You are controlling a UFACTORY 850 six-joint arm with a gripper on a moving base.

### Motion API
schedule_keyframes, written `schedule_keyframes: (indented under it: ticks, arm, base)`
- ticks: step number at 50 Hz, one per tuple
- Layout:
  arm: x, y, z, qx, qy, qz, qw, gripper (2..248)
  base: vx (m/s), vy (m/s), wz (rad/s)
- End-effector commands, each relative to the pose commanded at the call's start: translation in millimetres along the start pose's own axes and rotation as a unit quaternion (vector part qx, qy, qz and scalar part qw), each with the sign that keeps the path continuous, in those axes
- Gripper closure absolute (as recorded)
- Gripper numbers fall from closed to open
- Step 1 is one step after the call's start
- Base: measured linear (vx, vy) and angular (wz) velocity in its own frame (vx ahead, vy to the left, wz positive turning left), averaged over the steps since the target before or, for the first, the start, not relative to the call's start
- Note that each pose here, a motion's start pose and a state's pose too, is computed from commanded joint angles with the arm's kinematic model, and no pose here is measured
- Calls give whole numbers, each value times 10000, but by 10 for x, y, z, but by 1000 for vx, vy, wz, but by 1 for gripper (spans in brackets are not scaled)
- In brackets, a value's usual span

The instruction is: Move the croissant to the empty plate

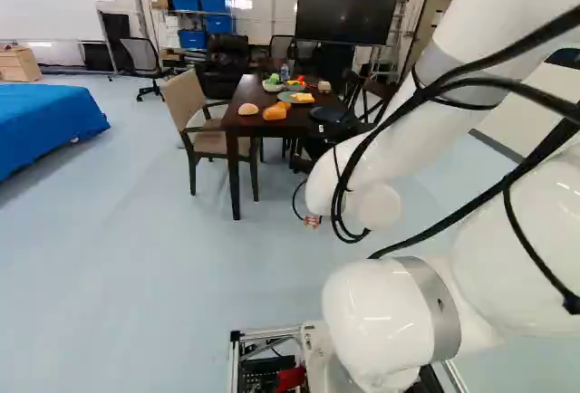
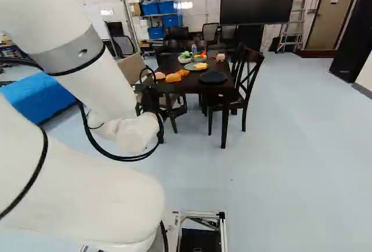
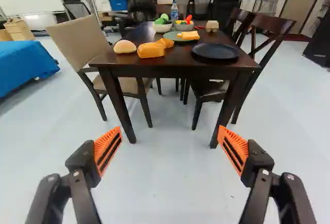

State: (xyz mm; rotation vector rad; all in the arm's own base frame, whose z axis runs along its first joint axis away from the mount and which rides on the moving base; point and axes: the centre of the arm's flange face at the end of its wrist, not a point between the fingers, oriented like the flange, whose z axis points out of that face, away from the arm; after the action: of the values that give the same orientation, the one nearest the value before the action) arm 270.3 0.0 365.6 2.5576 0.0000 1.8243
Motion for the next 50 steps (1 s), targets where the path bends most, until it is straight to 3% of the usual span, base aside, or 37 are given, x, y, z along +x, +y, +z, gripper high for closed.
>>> schedule_keyframes:
  ticks: [27,50]
  arm:
    - [0,0,0,0,0,0,10000,3]
    - [0,0,0,0,0,0,10000,3]
  base:
    - [4,1,6]
    - [95,3,-9]
